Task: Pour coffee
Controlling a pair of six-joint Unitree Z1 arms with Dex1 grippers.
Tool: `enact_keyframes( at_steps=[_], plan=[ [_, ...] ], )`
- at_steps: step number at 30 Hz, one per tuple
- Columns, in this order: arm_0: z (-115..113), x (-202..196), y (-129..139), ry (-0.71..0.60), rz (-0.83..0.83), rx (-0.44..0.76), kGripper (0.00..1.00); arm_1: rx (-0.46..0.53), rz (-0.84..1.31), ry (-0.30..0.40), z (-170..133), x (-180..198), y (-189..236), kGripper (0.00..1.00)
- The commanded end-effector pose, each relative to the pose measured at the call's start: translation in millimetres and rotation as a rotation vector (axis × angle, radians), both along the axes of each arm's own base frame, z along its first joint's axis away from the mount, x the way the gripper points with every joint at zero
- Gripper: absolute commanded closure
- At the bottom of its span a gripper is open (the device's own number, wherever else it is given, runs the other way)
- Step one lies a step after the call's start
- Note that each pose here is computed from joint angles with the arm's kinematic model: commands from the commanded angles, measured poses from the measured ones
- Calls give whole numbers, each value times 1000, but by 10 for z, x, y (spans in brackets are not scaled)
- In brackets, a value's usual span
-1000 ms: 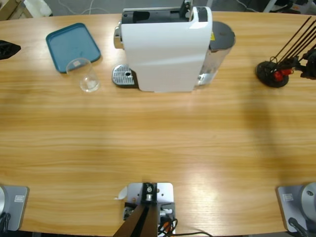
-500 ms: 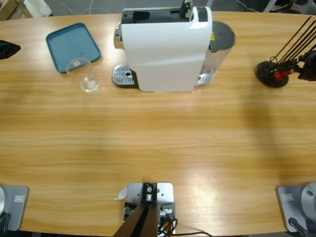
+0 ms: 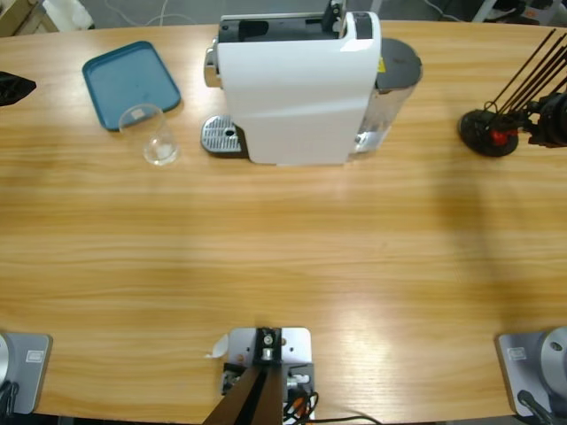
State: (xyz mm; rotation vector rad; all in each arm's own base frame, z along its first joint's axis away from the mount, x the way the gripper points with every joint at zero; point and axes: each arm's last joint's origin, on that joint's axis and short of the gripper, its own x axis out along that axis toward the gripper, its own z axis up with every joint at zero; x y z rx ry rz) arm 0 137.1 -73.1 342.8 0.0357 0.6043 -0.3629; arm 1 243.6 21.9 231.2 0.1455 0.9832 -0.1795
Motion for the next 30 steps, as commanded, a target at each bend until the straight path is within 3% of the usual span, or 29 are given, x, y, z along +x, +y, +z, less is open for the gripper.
enact_keyframes(
  at_steps=[1,4,6,22,30],
  plan=[
    [-70,47,-16,36,-8,31,253,11,5,29,-102,48,34,635],
    [-70,46,-15,36,-8,30,253,5,2,30,-104,46,31,908],
    [-70,46,-15,36,-8,30,253,2,0,29,-101,50,29,1000],
    [-63,38,-10,31,-10,31,253,-14,-10,26,-96,47,19,1000],
    [-63,48,-18,33,-13,30,254,-43,-26,-20,167,-197,-30,1000]
  ],
)
